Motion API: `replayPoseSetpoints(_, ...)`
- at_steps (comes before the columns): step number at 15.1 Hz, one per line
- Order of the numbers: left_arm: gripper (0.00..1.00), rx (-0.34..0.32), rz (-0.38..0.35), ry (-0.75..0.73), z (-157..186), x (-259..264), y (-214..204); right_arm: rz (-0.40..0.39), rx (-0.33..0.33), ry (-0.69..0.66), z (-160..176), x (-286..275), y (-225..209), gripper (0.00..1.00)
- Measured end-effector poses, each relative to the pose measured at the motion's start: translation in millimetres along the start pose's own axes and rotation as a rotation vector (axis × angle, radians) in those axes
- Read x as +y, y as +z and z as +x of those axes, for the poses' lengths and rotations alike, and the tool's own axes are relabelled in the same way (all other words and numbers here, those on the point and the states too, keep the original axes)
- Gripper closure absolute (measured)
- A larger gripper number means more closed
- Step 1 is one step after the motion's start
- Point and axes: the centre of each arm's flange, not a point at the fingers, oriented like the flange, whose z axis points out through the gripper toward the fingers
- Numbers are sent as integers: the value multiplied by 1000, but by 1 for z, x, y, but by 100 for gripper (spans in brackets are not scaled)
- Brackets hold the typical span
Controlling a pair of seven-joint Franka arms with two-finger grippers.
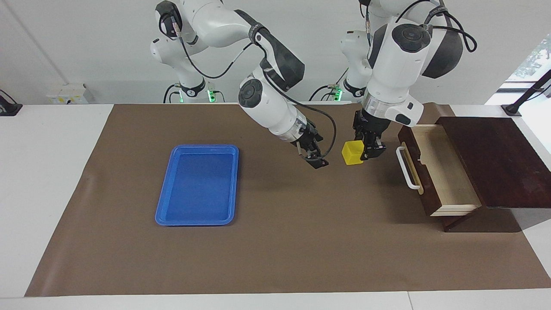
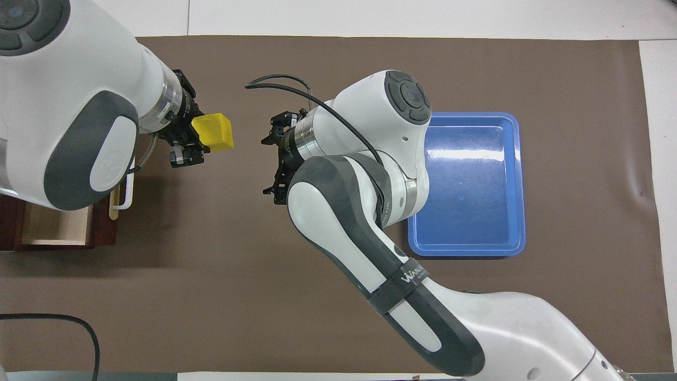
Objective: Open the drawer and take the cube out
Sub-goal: 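Lift the cube with the left gripper while the right gripper reaches toward it, then grasp the yellow cube with the right gripper and open the left gripper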
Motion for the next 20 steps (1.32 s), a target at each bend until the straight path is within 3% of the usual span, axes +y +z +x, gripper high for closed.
replayPoseSetpoints(20, 45, 1, -3, -3, 2, 1, 0, -1, -7, -55, -49, -10, -1, 0)
